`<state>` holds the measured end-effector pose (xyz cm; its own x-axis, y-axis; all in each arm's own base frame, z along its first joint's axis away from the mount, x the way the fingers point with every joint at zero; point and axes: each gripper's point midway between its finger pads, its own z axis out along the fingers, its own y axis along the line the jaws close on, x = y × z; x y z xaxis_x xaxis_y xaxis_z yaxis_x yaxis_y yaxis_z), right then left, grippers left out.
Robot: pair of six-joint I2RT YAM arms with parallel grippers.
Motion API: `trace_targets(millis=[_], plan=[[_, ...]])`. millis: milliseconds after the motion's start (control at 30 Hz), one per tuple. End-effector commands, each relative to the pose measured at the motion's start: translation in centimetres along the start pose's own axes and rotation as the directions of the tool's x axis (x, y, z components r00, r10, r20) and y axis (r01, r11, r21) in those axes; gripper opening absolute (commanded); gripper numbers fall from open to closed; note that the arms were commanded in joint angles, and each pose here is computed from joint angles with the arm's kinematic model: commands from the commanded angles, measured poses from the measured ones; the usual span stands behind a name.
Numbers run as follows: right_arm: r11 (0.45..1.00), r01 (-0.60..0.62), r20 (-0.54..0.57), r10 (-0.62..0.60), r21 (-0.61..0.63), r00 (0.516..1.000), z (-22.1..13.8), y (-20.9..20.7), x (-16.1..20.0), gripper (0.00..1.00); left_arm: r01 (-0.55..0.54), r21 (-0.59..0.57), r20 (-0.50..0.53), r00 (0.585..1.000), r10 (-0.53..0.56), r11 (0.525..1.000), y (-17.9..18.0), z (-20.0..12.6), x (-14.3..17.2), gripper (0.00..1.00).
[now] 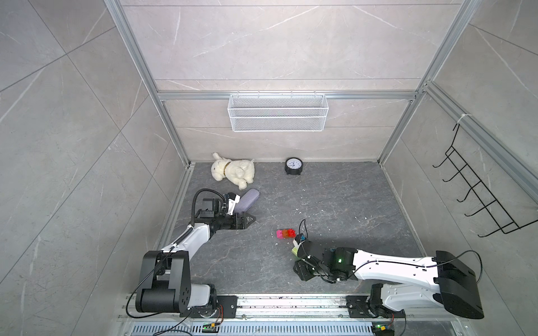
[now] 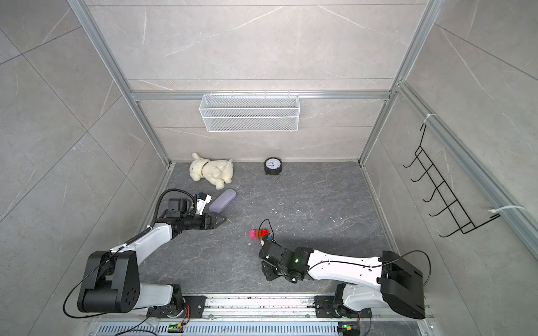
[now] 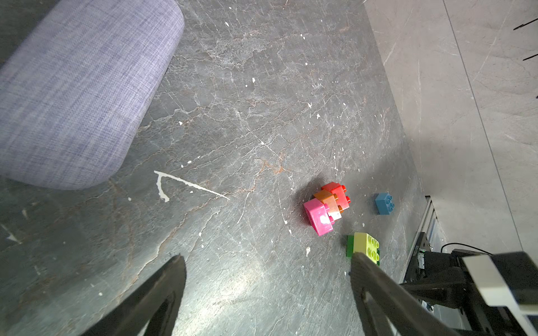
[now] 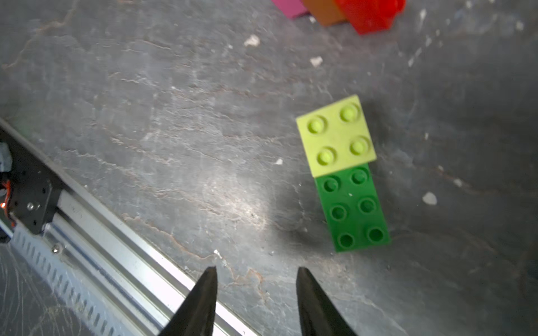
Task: Assemble the letter y with lego
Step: Adjust the lego brick at the center of the board.
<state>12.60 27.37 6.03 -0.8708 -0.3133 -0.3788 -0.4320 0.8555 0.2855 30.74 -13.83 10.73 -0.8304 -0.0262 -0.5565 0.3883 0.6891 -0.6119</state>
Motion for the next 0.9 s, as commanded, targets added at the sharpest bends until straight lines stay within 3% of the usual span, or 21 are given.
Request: trace_targets(millis=[0,333,867], plan=[[0.995,-0.099,0.006,0.099,0.008,0.995,1.6,0.2,-0.3,0.46,-0.025,0.022,0.022,0.999,0.024,0.999,-0.6,-0.3,-0.4,0.91],[0.985,-0.131,-0.034,0.135,0.109,0.990,3.4,-2.4,0.6,0.48,-0.034,0.020,0.027,0.999,0.034,0.999,-0.6,-0.4,-0.5,0.91],[0.991,-0.114,-0.002,0.115,0.066,0.993,3.1,-4.1,-1.9,0.51,-0.041,0.020,0.029,0.999,0.040,0.999,-0.7,-0.5,-0.5,0.91]])
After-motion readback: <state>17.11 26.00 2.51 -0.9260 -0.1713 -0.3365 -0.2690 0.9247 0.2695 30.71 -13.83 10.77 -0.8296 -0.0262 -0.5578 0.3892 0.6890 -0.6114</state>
